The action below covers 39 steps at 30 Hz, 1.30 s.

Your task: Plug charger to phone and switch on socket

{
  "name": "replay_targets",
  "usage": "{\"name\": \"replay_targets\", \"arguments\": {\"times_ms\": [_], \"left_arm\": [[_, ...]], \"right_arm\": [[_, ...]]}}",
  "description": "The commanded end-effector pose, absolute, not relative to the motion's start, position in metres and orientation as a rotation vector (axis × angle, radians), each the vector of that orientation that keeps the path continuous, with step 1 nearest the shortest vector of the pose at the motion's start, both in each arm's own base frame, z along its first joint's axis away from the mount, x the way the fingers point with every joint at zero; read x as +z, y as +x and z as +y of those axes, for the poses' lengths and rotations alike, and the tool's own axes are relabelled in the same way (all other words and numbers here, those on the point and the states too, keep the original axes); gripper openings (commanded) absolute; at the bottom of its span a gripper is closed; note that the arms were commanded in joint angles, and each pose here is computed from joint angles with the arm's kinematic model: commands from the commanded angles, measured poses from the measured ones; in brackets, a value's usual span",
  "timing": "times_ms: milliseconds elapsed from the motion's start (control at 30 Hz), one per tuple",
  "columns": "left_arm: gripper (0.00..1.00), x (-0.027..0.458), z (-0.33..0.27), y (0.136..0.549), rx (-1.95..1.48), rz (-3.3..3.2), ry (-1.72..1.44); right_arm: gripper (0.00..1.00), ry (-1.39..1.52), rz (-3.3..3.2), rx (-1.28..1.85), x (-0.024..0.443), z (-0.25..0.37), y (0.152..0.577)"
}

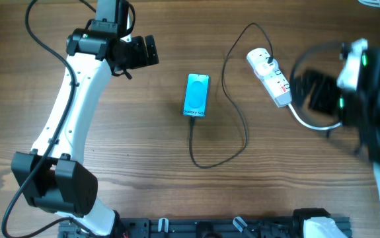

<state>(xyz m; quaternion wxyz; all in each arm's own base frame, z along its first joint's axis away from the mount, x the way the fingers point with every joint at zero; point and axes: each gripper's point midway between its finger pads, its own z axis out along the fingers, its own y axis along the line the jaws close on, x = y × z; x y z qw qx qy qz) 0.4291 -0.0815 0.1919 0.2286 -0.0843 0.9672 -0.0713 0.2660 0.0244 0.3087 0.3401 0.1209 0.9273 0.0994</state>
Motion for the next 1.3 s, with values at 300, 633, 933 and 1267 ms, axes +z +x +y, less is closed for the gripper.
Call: {"name": "replay_targets", "arguments": {"times_ms": [300, 633, 933, 1267], "left_arm": [[1.0, 0.188, -0.08, 0.43, -0.179, 2.668, -0.247], [1.0, 0.188, -0.08, 0.43, -0.179, 2.669, -0.247], [1.0, 0.188, -0.08, 0.43, -0.179, 2.669, -0.247], [1.0, 0.188, -0.08, 0.43, -0.179, 2.669, -0.247]], "right_arm": [[1.0, 0.305, 2.397, 0.199, 0.273, 0.012, 0.139], [1.0, 0.185, 2.3, 0.18, 0.286, 0.014, 0.159], [1.0, -0.216, 1.81, 0.187, 0.267, 0.045, 0.223], [1.0, -0.333, 1.553, 0.137, 0.207, 0.054, 0.236]]}}
